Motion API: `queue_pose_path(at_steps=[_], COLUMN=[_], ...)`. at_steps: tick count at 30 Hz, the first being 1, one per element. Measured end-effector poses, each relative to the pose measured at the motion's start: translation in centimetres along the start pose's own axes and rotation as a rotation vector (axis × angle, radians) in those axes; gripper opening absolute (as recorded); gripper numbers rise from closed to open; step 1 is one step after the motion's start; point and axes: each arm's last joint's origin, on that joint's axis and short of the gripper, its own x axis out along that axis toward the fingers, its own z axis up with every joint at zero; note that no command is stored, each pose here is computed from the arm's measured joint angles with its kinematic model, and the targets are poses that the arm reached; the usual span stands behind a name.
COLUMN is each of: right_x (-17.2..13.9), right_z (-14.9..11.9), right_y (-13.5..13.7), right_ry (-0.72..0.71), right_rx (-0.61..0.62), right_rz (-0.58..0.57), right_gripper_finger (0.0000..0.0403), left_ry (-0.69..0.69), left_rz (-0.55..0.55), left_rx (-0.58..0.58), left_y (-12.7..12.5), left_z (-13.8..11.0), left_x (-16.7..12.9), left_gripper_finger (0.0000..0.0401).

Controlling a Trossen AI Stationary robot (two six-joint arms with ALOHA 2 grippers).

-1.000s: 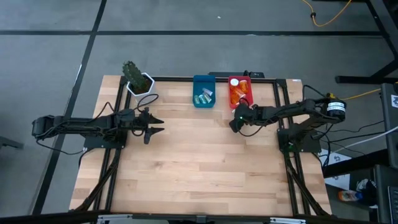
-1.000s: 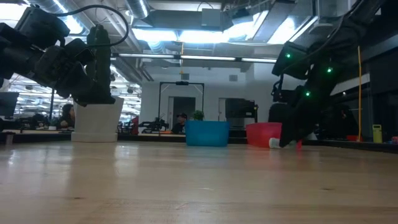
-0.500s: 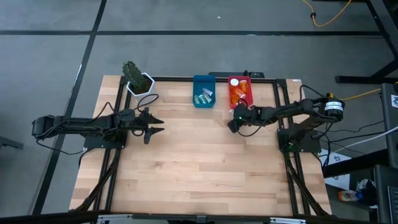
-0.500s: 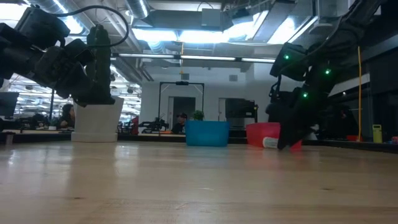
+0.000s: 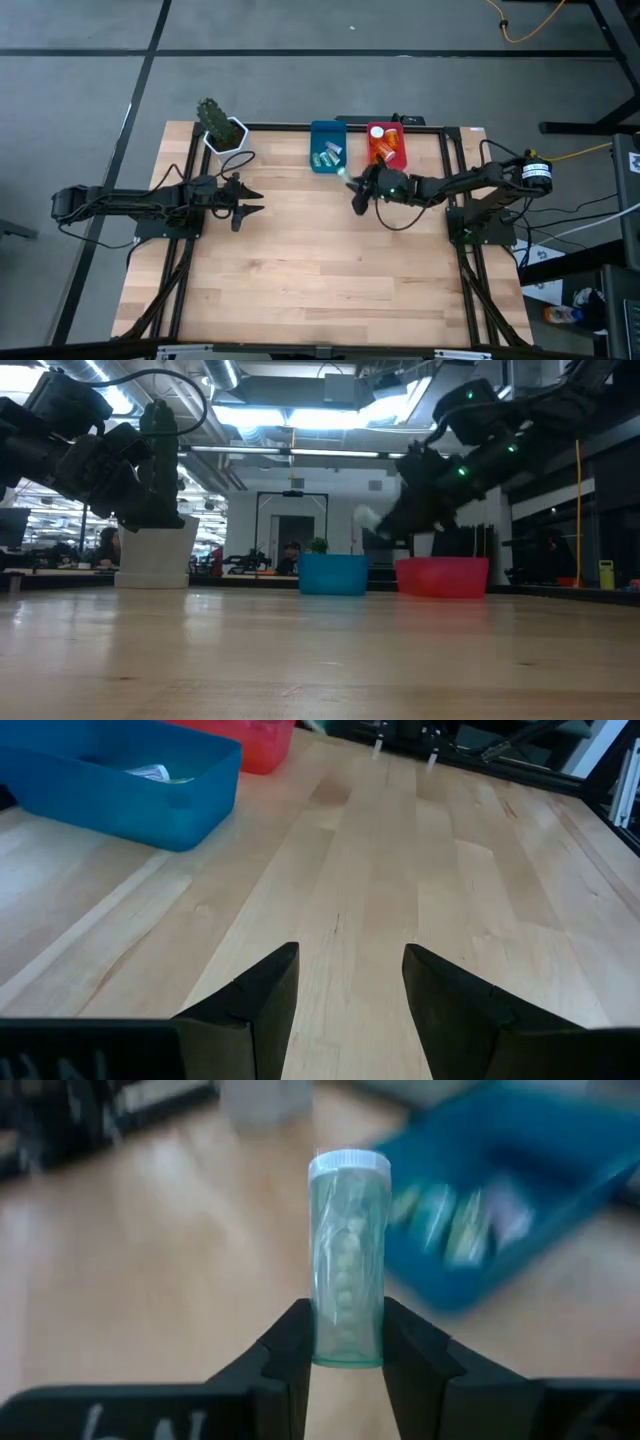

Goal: Pick and place medicine bottles into bin by pill shape (circle, oval)
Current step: Put the small blue pill bottle into the blue bin

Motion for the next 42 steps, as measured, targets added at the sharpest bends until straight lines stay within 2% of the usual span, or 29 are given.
queue_pose_path(at_steps=[3,8,11,13,18,22,24,28,30,36,42], right_x=[0.2,0.9,1.8,2.8,5.7,8.0,8.8,9.7,10.0,10.0,10.0], right_z=[1.6,4.9,6.6,7.3,7.5,7.8,8.1,8.5,8.5,8.5,8.5], right_y=[-0.1,-0.2,-0.4,-0.7,-2.4,-3.3,-3.5,-3.5,-3.5,-3.4,-3.5], right_ry=[-0.110,-0.187,-0.184,-0.125,0.076,0.134,0.139,0.134,0.138,0.142,0.144], right_rx=[-0.009,-0.038,-0.080,-0.095,-0.106,-0.092,-0.085,-0.096,-0.098,-0.069,-0.049], right_rz=[-0.010,0.003,-0.001,-0.028,-0.131,-0.119,-0.097,-0.071,-0.063,-0.057,-0.070], right_gripper_finger=[0.0098,0.0103,0.0103,0.0103,0.0104,0.0104,0.0104,0.0105,0.0105,0.0107,0.0133], left_ry=[0.000,-0.002,-0.005,-0.005,-0.005,-0.008,-0.017,-0.056,-0.067,-0.066,-0.153], left_rz=[0.000,0.015,0.026,0.025,0.025,0.043,0.095,0.311,0.371,0.323,0.310], left_rx=[0.000,0.005,0.005,0.005,0.008,0.008,0.008,0.007,0.007,0.006,0.024], left_y=[0.0,0.0,0.1,0.1,0.1,0.1,0.3,0.9,1.0,0.9,0.8], left_z=[0.0,0.0,0.0,0.0,0.0,0.0,0.0,0.2,0.2,0.2,1.1], left_x=[0.0,0.0,0.0,0.0,0.0,0.0,0.0,-0.1,-0.2,-0.2,-0.2], left_gripper_finger=[0.0174,0.0174,0.0174,0.0174,0.0174,0.0174,0.0174,0.0174,0.0174,0.0174,0.0174])
